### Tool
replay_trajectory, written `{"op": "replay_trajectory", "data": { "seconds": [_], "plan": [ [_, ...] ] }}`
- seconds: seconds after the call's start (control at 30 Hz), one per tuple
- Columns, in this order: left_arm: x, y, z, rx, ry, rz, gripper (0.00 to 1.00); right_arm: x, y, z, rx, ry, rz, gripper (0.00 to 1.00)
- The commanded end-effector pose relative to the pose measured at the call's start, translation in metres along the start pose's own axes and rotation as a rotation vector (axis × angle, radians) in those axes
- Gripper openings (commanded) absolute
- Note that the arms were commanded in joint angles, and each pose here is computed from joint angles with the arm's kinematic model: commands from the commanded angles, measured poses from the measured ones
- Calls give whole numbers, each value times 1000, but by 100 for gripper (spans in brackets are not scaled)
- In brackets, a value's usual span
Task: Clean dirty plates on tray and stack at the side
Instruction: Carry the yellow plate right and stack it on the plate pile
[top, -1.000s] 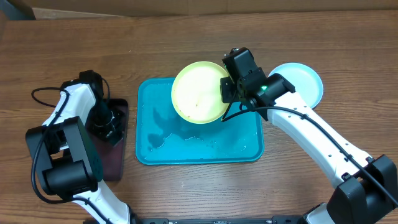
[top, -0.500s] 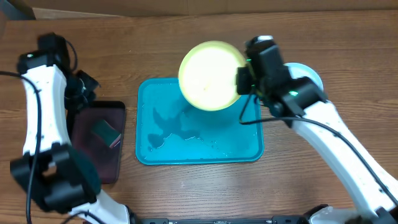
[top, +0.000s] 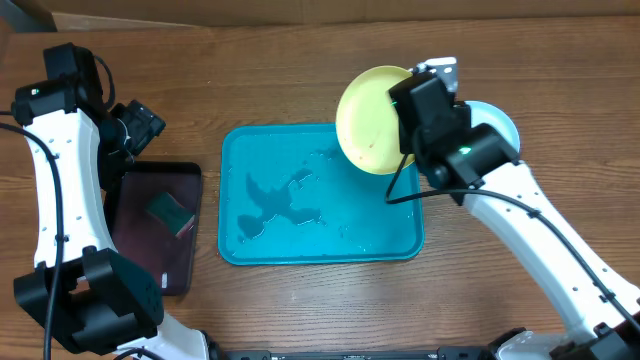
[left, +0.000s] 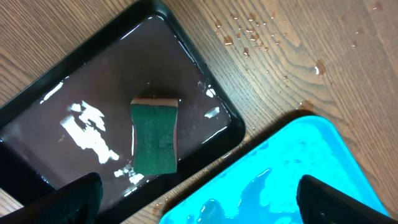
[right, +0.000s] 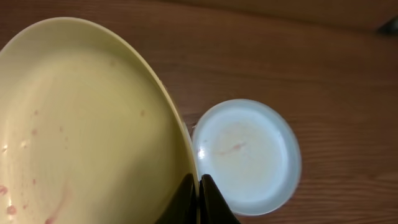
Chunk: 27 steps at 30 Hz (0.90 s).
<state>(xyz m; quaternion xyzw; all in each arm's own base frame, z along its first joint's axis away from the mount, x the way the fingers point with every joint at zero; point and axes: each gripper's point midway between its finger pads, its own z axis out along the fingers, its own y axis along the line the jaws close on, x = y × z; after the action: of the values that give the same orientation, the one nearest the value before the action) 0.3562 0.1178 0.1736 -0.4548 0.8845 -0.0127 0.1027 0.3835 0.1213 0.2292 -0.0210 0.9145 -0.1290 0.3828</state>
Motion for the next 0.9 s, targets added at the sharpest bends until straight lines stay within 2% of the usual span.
{"op": "replay_trajectory", "data": {
  "seconds": [0.0, 0.2, 0.47, 0.7, 0.8, 0.87],
  "plan": [
    [1, -2, 9, -8, 25, 4, 100, -25, -19, -29, 253, -154, -146, 4],
    [1, -2, 11, -11, 30, 3, 100, -65, -5, -108, 565, -391, -342, 4],
    [1, -2, 11, -11, 29, 3, 100, -96, 34, -166, 585, -473, -588, 4],
    [1, -2, 11, -11, 28, 3, 100, -100, 38, -176, 542, -526, -475, 4],
    [0, -2, 11, -9, 26, 4, 100, -92, 41, -163, 485, -547, -348, 4],
    [0, -2, 11, -9, 26, 4, 100, -78, 58, -139, 364, -543, -345, 4]
  ]
}}
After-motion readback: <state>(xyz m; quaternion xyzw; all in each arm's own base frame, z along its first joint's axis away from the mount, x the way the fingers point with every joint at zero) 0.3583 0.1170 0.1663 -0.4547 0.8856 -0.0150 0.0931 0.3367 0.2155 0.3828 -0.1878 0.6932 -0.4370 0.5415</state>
